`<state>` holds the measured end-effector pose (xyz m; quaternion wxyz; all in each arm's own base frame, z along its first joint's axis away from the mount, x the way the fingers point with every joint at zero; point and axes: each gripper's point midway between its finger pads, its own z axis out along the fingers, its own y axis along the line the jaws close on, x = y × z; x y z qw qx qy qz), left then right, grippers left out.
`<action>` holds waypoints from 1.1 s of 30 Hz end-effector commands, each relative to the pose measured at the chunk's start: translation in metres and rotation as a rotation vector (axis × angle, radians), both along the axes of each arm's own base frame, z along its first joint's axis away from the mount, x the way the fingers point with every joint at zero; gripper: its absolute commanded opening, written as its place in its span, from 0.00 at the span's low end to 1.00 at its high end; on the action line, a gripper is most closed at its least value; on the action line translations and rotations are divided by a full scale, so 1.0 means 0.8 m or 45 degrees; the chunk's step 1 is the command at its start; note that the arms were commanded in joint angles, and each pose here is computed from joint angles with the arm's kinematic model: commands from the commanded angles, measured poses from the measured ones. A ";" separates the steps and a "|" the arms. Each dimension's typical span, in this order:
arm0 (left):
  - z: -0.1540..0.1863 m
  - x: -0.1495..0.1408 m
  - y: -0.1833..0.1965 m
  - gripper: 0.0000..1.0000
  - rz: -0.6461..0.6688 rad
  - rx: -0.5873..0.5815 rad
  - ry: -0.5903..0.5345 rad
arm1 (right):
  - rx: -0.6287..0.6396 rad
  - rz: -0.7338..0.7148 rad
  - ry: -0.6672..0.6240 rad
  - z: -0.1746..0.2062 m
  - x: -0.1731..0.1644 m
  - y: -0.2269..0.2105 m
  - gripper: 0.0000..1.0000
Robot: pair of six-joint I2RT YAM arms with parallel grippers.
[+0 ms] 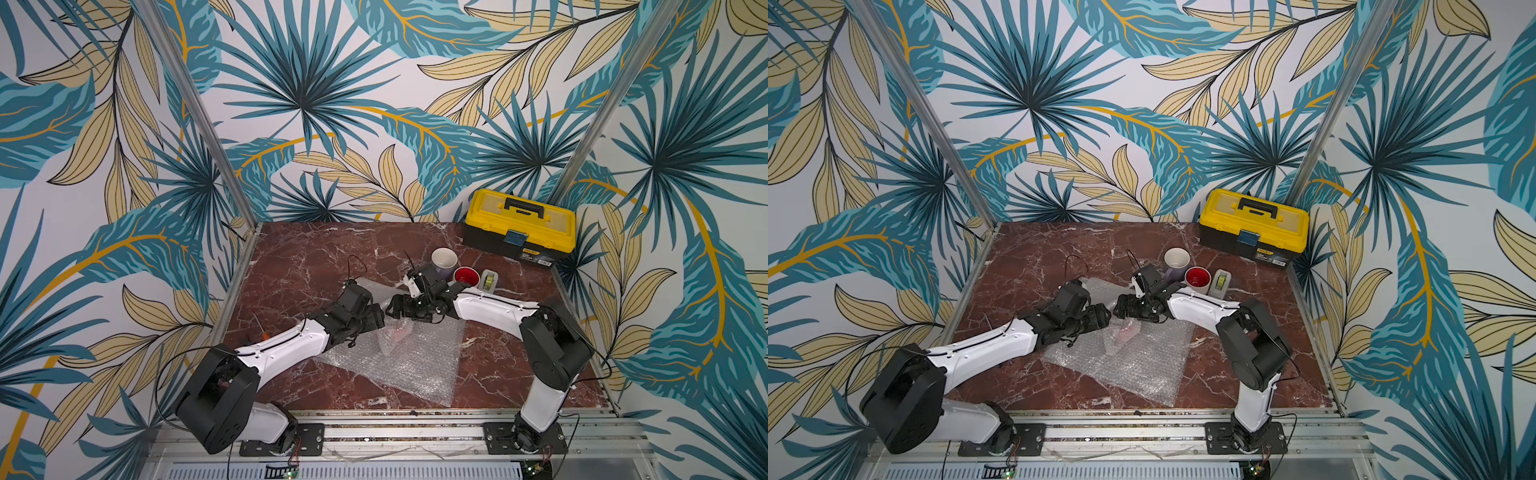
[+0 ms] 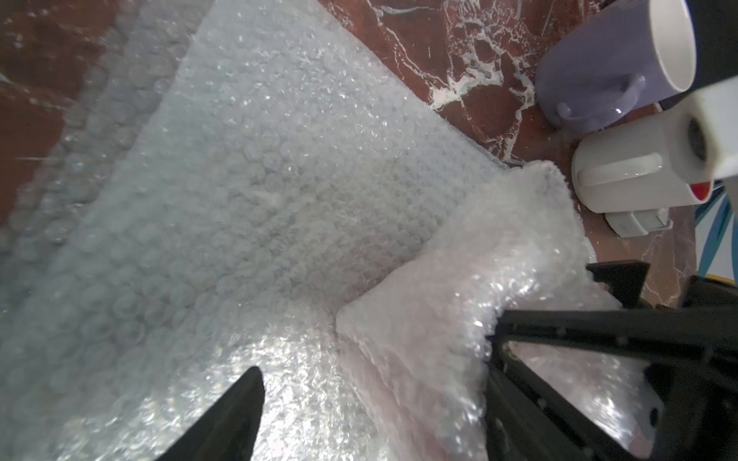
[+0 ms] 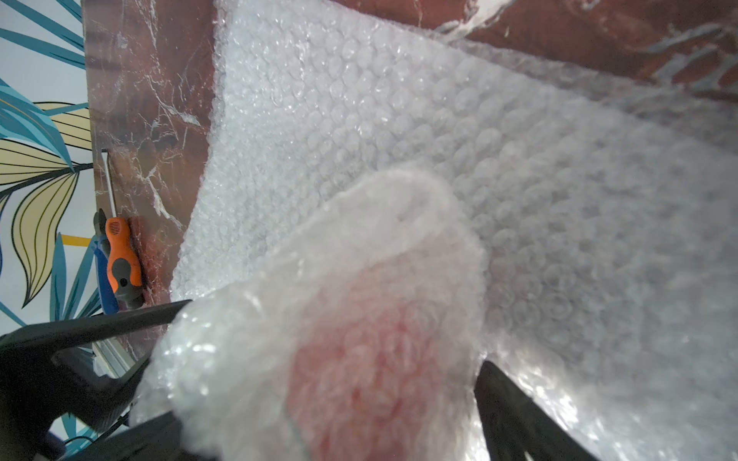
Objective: Wrap mugs in bubble wrap
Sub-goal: Wrap the mug in bubble wrap.
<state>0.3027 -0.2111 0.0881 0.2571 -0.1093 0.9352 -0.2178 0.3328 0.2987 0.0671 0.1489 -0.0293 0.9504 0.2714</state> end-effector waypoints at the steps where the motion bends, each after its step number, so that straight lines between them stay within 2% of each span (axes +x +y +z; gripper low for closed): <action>1: -0.003 0.009 0.001 0.84 0.052 0.018 0.015 | -0.223 -0.001 0.221 -0.062 -0.054 -0.042 0.87; 9: -0.027 0.002 0.006 0.84 0.062 0.053 0.075 | -0.169 0.003 0.116 -0.017 -0.047 -0.039 0.87; 15: -0.028 0.000 0.007 0.84 0.056 0.057 0.074 | -0.137 -0.011 0.057 0.004 -0.036 -0.034 0.87; 20: -0.023 0.001 0.005 0.84 0.050 0.049 0.064 | -0.234 -0.046 0.076 -0.014 -0.031 -0.046 0.86; 24: -0.006 0.001 -0.003 0.84 0.012 -0.018 0.005 | -0.307 -0.054 0.127 -0.041 -0.035 -0.055 0.85; 29: 0.021 0.002 -0.012 0.84 -0.041 -0.104 -0.102 | -0.307 -0.051 0.178 -0.063 -0.042 -0.054 0.84; 33: 0.031 0.006 -0.011 0.87 -0.029 -0.116 -0.136 | -0.293 -0.050 0.185 -0.066 -0.043 -0.051 0.84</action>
